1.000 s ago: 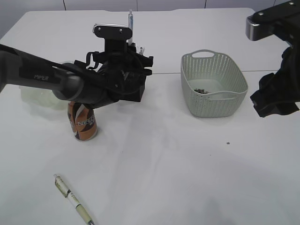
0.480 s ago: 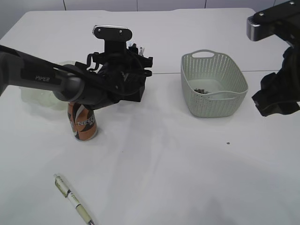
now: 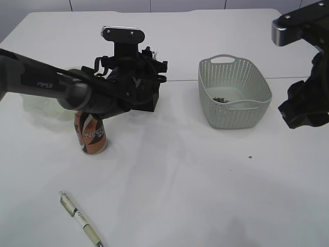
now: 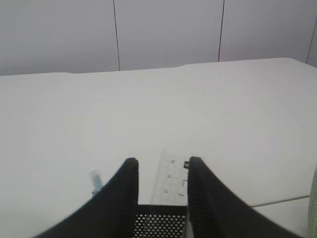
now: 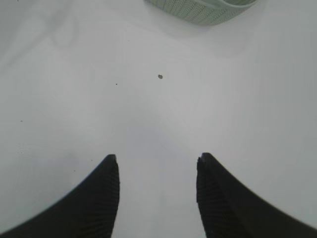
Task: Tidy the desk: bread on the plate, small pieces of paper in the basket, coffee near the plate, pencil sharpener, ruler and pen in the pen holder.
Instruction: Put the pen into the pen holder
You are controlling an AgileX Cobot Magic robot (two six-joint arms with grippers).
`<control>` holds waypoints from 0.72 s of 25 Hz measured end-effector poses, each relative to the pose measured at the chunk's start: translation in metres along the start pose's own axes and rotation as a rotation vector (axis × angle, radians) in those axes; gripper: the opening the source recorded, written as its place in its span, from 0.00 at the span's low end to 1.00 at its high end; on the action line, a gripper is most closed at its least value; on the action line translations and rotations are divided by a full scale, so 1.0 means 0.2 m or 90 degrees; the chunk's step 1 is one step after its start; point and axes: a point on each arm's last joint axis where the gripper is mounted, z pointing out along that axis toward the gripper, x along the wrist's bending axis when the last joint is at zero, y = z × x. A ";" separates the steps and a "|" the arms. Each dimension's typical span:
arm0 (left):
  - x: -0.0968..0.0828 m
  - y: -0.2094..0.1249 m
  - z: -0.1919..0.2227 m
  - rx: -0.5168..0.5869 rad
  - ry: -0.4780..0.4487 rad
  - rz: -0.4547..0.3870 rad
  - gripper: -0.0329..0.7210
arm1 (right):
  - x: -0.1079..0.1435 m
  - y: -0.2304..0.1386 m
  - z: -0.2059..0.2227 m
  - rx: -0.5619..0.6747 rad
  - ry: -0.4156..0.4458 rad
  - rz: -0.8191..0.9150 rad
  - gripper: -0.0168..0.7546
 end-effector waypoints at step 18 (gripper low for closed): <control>-0.04 0.59 -0.14 0.016 -0.099 -0.038 0.38 | -0.01 -0.01 -0.01 0.003 -0.005 -0.002 0.51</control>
